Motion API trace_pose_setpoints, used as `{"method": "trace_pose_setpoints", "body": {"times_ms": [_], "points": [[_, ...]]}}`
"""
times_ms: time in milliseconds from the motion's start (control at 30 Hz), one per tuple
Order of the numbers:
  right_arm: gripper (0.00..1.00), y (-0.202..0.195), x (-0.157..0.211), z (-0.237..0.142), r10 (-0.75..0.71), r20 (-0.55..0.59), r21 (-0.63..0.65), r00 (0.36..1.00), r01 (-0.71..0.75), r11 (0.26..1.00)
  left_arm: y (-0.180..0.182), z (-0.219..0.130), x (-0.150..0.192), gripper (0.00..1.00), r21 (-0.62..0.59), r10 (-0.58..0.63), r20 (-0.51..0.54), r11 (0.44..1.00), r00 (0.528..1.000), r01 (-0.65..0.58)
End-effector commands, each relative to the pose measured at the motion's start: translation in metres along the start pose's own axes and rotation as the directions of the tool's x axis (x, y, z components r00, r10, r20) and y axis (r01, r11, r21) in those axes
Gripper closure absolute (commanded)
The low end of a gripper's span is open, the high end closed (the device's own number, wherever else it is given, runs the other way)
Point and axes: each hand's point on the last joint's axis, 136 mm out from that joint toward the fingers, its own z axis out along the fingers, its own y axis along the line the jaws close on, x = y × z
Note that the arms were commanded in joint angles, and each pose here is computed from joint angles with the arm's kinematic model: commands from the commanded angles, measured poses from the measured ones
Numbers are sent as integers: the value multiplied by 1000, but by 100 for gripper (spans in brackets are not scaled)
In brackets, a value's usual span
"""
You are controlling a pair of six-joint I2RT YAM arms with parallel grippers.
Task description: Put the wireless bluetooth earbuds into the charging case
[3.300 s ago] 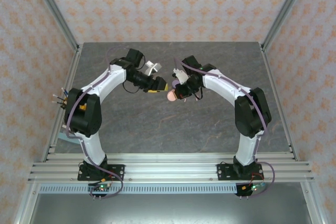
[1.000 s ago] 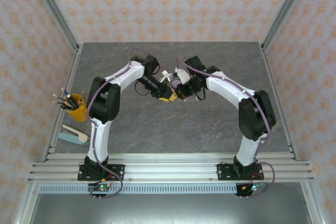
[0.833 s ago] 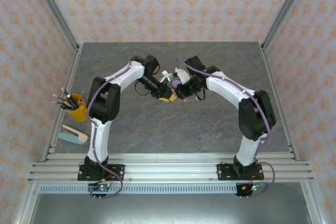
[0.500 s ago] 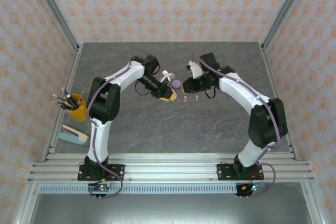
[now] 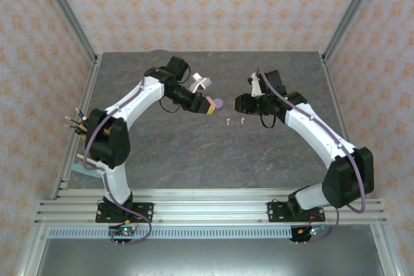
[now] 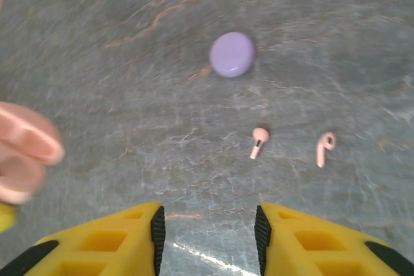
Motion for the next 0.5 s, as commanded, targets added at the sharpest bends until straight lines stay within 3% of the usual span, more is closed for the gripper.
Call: {"method": "trace_pose_setpoints", "body": {"times_ms": [0, 100, 200, 367, 467], "points": [[56, -24, -2, -16, 157, 84, 129, 984, -167, 978, 9, -22, -36, 100, -209, 79, 187, 977, 979, -39], [56, -35, 7, -18, 224, 76, 180, 972, -235, 955, 24, -45, -51, 100, -403, 182, 292, 914, 939, -52], [56, -47, 17, -13, 269, 52, 240, 962, -274, 931, 42, -72, -59, 100, -545, 236, 405, 838, 883, 26], [55, -56, 34, 6, 341, -17, 299, 940, -321, 899, 49, -80, -60, 100, -570, 299, 504, 820, 810, 52], [55, -56, 39, 23, 366, -53, 321, 929, -331, 888, 39, -79, -61, 100, -522, 363, 597, 853, 715, 2]]}}
